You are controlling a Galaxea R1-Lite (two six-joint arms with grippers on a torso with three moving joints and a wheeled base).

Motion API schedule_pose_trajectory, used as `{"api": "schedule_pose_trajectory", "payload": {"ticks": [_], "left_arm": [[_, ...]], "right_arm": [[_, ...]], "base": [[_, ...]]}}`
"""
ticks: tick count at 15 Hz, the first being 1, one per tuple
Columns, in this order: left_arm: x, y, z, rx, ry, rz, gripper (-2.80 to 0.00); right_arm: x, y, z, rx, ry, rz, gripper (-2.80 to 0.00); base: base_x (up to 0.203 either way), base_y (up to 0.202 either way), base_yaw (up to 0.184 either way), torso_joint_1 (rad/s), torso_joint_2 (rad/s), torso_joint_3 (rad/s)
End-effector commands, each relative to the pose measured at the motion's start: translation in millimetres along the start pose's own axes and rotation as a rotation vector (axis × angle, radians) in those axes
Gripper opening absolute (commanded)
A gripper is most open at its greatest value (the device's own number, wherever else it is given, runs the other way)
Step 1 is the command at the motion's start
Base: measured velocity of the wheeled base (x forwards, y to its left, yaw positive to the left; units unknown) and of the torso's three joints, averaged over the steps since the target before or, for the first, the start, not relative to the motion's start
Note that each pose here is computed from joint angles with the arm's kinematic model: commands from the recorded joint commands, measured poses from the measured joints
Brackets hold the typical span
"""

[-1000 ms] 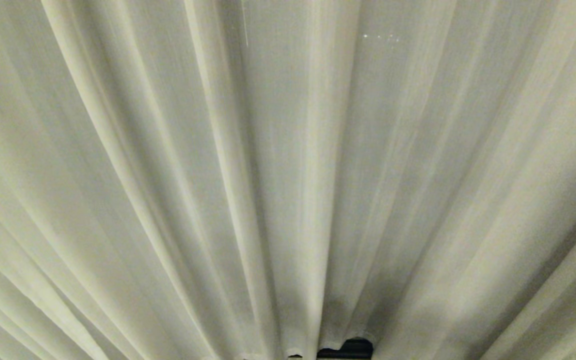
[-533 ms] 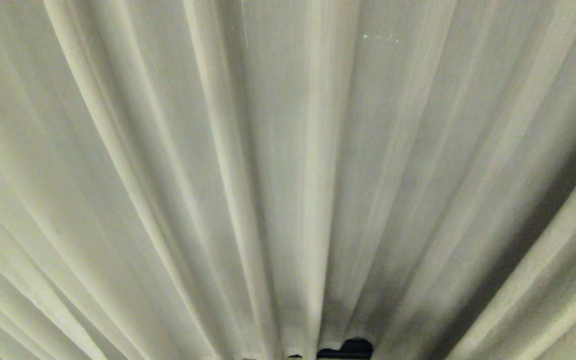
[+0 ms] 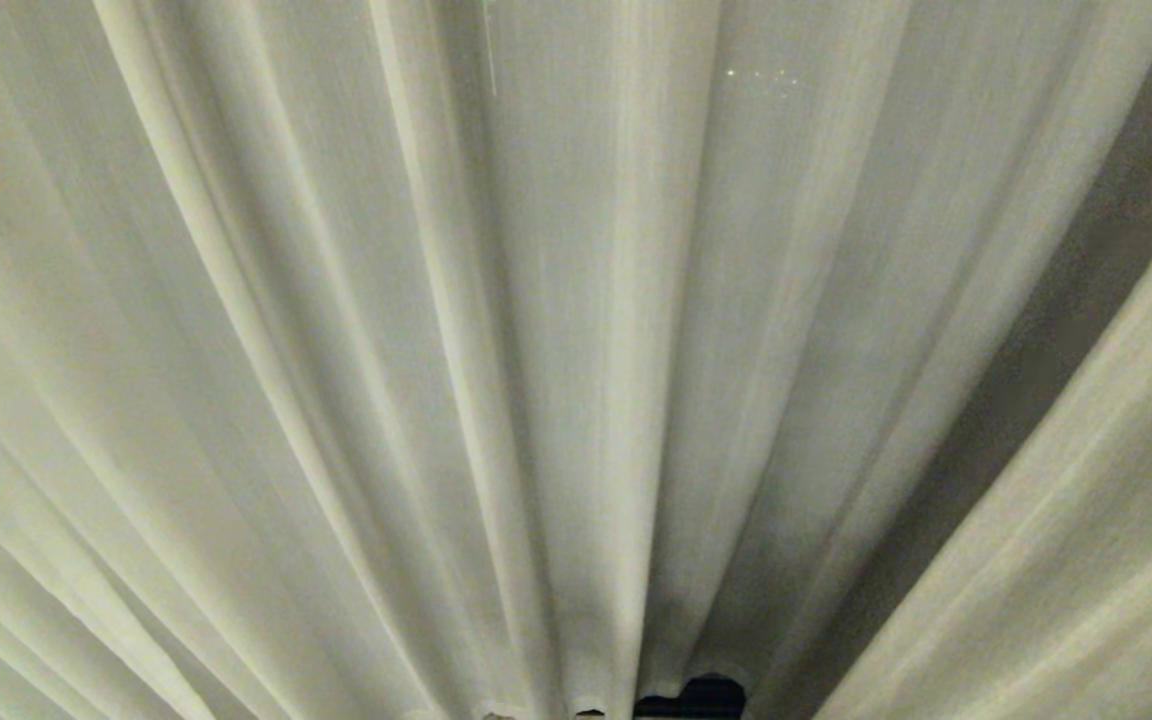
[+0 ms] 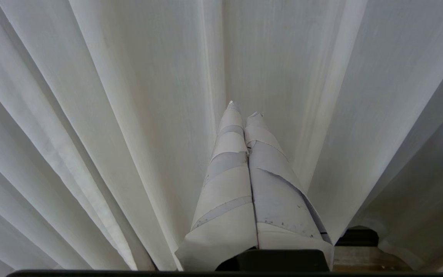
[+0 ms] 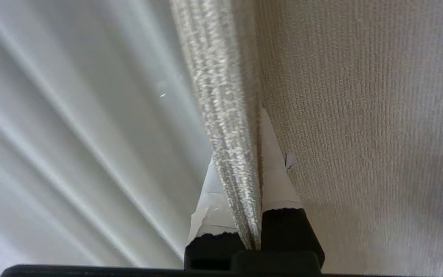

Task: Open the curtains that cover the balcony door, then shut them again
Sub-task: Close the outer curtains on both sides

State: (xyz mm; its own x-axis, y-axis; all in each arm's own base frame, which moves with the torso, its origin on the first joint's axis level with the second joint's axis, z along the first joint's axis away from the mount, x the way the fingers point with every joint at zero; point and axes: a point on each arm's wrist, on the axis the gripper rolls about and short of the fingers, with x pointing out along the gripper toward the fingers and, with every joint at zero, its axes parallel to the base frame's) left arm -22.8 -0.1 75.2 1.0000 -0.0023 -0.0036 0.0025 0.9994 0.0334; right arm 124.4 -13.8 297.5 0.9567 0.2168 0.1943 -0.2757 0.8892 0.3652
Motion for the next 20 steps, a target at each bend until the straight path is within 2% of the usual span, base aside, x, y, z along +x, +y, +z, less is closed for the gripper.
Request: {"api": "schedule_pose_trajectory", "payload": {"ticks": [1, 3, 5, 12, 15, 20], "left_arm": [[0.0, 0.0, 0.0, 0.0, -0.001, -0.001, -2.8], [0.0, 0.0, 0.0, 0.0, -0.001, 0.001, -2.8], [0.0, 0.0, 0.0, 0.0, -0.001, -0.001, -2.8], [0.0, 0.0, 0.0, 0.0, -0.001, -0.001, -2.8], [0.0, 0.0, 0.0, 0.0, -0.001, -0.001, -2.8], [0.0, 0.0, 0.0, 0.0, -0.001, -0.001, -2.8]], "right_arm": [[1.6, 4.9, -3.1, -0.045, 0.021, 0.046, -2.8], [6.4, 9.0, -9.1, -0.137, 0.051, 0.096, -2.8], [14.7, 9.5, -12.5, -0.194, 0.07, 0.122, -2.8], [49.8, 20.5, -19.9, -0.287, 0.123, 0.223, -2.8], [66.7, 32.3, -26.4, -0.315, 0.132, 0.229, -2.8], [107.0, 48.7, -38.9, -0.373, 0.101, 0.187, -2.8]], "base": [[0.0, 0.0, 0.0, 0.0, 0.0, 0.0], [0.0, 0.0, 0.0, 0.0, 0.0, 0.0], [0.0, 0.0, 0.0, 0.0, 0.0, 0.0], [0.0, 0.0, 0.0, 0.0, 0.0, 0.0], [0.0, 0.0, 0.0, 0.0, 0.0, 0.0], [0.0, 0.0, 0.0, 0.0, 0.0, 0.0]]}}
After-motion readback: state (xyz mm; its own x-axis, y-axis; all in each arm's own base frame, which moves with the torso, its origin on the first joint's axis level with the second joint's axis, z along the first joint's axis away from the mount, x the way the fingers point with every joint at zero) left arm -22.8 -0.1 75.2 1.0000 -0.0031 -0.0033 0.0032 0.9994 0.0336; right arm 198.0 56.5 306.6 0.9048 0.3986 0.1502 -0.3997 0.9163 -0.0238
